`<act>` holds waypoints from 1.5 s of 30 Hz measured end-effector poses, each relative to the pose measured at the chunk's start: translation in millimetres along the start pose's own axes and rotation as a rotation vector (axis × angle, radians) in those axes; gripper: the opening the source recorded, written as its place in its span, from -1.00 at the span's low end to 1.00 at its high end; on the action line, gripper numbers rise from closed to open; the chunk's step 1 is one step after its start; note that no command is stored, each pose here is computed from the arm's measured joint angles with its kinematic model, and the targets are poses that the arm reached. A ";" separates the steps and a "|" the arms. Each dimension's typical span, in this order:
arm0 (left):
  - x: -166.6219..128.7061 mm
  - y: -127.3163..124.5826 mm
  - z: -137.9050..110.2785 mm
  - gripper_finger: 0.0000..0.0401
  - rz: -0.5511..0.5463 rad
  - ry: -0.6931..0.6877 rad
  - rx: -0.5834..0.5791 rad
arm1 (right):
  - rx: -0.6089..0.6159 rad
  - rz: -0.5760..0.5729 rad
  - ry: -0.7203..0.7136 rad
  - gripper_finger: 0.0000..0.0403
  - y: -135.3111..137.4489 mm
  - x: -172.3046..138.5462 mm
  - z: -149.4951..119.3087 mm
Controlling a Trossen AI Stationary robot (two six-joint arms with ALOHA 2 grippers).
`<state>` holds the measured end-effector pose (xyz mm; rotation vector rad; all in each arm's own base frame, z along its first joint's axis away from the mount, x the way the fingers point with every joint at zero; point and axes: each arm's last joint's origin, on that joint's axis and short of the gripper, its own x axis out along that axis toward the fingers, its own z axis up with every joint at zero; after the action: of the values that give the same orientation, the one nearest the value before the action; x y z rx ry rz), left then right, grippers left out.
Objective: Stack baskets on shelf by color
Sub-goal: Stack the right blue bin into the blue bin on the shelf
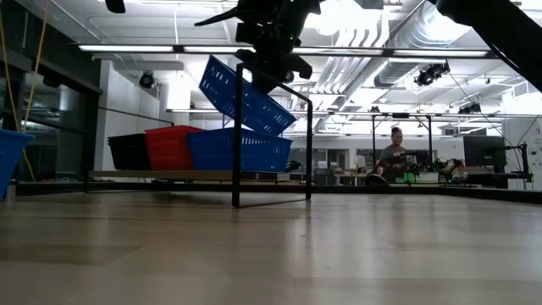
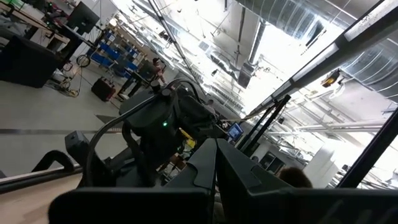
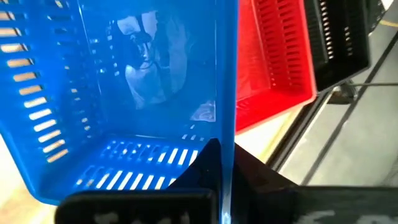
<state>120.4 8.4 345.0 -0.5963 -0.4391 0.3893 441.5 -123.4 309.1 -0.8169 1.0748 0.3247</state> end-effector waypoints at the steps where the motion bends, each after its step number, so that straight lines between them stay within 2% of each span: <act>1: 0.0 0.0 0.0 -1.00 0.000 0.000 0.000 | 0.012 0.006 -0.003 -1.00 0.4 0.0 0.0; 6: 0.0 0.0 0.0 -1.00 0.000 0.000 0.000 | -0.002 0.033 -0.015 -1.00 3.7 -0.1 2.4; 10: 0.0 -0.1 0.0 -1.00 -0.002 0.001 0.000 | -0.066 0.035 -0.007 -1.00 7.1 1.2 7.5; 17: 0.0 -0.1 -0.1 -1.00 -0.004 0.002 0.000 | -0.167 0.046 0.091 -1.00 17.4 28.5 19.6; 23: 0.0 -0.3 -0.2 -1.00 -0.010 0.006 -0.011 | -0.183 0.045 0.100 -1.00 20.3 32.2 24.0; 32: 0.0 -0.3 -0.1 -1.00 -0.010 0.006 -0.011 | -0.037 0.003 0.152 -1.00 19.0 32.2 22.5; 38: 0.0 -0.3 -0.2 -1.00 -0.010 0.006 -0.010 | 0.013 0.009 0.158 -0.98 19.8 32.1 21.8; 41: 0.0 -0.3 -0.2 -1.00 -0.011 0.006 -0.010 | 0.054 0.008 0.156 -0.89 19.9 32.1 21.9; 45: 0.0 -0.3 -0.2 -1.00 -0.011 0.006 -0.008 | 0.095 -0.006 0.171 -0.63 19.6 32.1 21.4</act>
<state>120.5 8.1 345.1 -0.6030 -0.4381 0.3757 458.5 -99.3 277.5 -0.7726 1.2378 0.1991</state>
